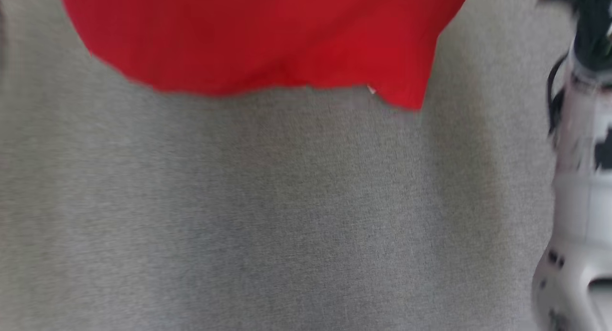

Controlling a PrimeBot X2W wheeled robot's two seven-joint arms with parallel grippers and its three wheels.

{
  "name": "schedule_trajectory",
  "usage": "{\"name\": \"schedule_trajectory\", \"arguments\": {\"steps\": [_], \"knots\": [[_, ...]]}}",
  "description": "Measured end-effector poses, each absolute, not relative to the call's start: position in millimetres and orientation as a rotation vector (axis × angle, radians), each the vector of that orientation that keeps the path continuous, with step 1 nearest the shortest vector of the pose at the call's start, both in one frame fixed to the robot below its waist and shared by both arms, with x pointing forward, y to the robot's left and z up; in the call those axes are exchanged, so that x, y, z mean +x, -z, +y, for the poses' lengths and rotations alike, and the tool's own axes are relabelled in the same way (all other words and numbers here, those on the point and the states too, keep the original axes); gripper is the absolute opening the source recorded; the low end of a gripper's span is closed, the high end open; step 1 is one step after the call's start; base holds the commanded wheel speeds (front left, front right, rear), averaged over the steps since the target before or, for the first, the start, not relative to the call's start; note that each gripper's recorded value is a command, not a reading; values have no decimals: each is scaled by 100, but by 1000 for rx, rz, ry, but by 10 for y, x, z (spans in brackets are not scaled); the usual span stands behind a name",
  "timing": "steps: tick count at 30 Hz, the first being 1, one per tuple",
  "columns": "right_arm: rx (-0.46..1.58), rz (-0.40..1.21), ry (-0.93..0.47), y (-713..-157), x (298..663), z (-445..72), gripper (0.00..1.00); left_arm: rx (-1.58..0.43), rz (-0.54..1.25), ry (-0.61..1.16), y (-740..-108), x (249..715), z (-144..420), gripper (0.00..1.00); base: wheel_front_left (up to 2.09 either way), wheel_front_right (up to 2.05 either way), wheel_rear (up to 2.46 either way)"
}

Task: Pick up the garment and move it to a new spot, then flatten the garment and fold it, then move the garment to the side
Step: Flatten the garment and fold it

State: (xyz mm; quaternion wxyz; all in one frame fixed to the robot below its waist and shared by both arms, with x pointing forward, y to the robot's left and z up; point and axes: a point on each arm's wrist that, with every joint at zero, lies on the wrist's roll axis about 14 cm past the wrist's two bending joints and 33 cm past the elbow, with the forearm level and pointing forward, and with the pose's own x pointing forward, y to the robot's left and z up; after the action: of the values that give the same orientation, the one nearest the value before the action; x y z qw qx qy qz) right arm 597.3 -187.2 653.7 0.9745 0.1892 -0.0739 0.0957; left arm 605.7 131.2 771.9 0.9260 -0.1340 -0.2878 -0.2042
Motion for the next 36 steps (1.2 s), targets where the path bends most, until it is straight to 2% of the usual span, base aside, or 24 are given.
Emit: {"name": "schedule_trajectory", "arguments": {"steps": [5, 9, 13, 14, 16, 20, 24, 27, 32, 36], "knots": [[268, -265, -112, -6682, 6378, -2107, 0, -291, -693, 344, -7769, 6447, 1483, 0, 0, 0, 0], [179, -381, -49, -6902, 6557, -2298, 0, -316, -810, 303, -7898, 6602, 1547, 0, 0, 0, 0], [120, -515, -11, -7223, 6594, -2424, 0, -428, -941, 293, -8166, 6556, 1613, 0, 0, 0, 0], [126, -577, 1, -7379, 6597, -2466, 0, -430, -1005, 327, -8321, 6449, 1592, 0, 0, 0, 0], [137, -597, 3, -7407, 6621, -2463, 0, -435, -1082, 341, -8470, 6295, 1631, 0, 0, 0, 0], [118, -507, 2, -7056, 6745, -2458, 0, -420, -1118, 344, -8359, 6209, 1661, 0, 0, 0, 0], [38, -304, 1, -6238, 6803, -2495, 0, -393, -901, 339, -7487, 6445, 1502, 0, 0, 0, 0], [6, -192, -35, -5768, 6728, -2409, 0, -423, -796, 319, -6995, 6340, 1495, 0, 0, 0, 0], [-68, 38, -101, -5009, 6309, -2365, 0, -523, -642, 274, -6353, 5835, 1441, 0, 0, 0, 0], [-78, 293, -111, -4418, 5717, -2441, 0, -510, -432, 276, -5806, 5350, 1268, 0, 0, 0, 0]]}}
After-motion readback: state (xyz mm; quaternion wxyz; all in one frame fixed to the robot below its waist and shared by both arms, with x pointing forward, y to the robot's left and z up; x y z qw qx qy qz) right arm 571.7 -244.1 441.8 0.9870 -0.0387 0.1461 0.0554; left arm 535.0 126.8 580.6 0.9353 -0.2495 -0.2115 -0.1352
